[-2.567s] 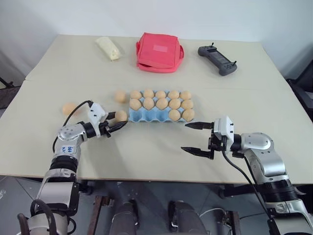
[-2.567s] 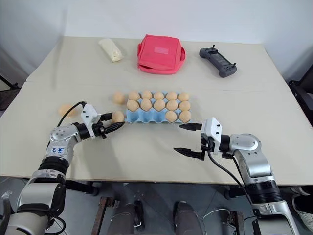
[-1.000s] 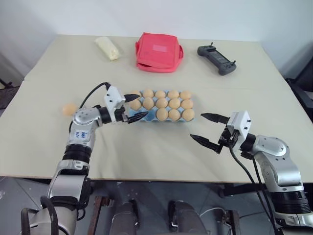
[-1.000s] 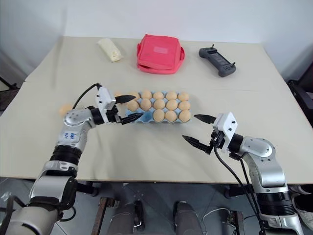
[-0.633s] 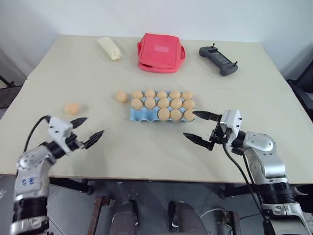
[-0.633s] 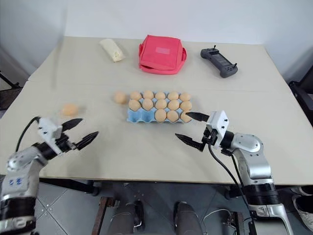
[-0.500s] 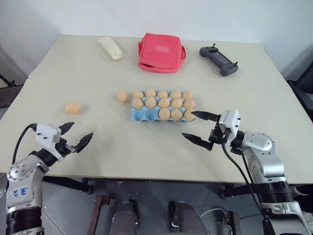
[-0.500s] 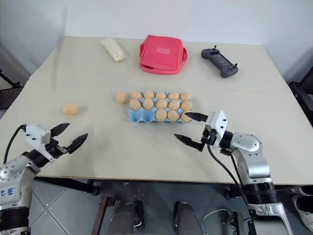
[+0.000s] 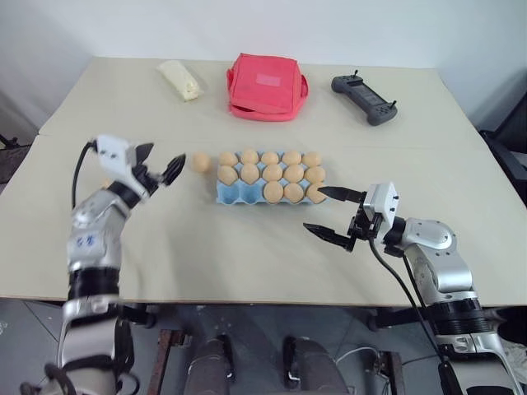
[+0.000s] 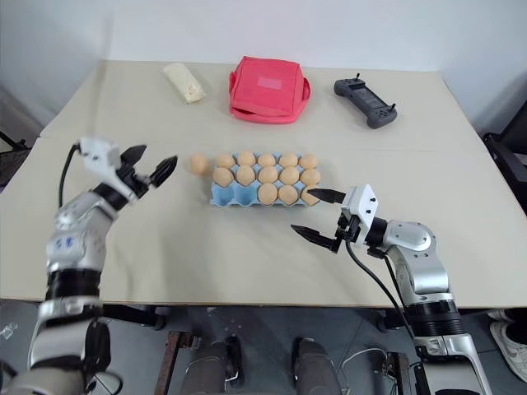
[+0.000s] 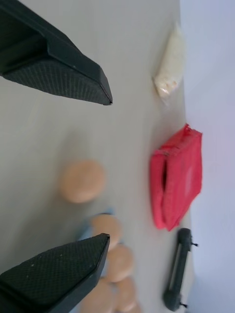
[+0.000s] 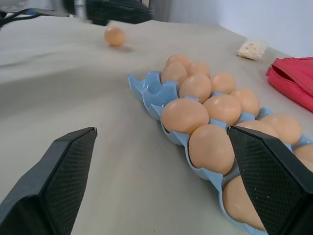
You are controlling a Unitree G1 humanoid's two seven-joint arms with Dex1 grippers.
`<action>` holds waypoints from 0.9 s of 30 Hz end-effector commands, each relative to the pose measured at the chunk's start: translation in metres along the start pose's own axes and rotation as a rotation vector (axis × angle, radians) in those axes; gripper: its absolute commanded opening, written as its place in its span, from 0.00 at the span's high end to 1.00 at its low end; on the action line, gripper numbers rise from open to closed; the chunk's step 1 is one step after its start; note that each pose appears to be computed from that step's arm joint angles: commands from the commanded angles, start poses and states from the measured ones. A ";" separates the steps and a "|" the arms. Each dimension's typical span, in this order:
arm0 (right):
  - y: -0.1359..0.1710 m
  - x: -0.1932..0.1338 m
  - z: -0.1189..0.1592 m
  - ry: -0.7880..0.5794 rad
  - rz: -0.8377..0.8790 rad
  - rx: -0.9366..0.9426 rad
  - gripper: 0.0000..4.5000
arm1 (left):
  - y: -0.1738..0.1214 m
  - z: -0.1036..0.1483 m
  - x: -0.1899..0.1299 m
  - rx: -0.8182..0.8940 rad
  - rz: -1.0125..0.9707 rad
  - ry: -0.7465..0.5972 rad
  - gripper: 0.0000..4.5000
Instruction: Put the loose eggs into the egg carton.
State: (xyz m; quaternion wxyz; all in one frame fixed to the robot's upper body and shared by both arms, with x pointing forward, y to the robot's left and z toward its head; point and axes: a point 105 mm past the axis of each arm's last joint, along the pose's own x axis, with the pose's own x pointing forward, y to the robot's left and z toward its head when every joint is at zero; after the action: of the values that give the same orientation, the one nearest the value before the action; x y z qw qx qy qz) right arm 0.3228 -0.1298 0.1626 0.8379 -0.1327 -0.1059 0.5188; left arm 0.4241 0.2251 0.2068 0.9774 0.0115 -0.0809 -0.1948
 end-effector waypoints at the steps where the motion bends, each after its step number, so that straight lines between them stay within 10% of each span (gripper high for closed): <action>1: -0.002 0.000 0.016 -0.043 -0.006 -0.053 0.00 | 0.003 -0.003 0.022 0.015 0.026 0.047 0.01; 27: 0.004 -0.007 0.027 -0.063 -0.113 -0.051 0.00 | -0.017 -0.044 0.056 -0.006 0.119 0.309 0.05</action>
State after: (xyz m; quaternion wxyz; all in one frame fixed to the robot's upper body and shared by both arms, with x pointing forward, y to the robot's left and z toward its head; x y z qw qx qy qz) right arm 0.3117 -0.1260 0.1705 0.8572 -0.1273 -0.1234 0.4835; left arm 0.4737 0.1869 0.1584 0.9867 0.0271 0.0834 -0.1372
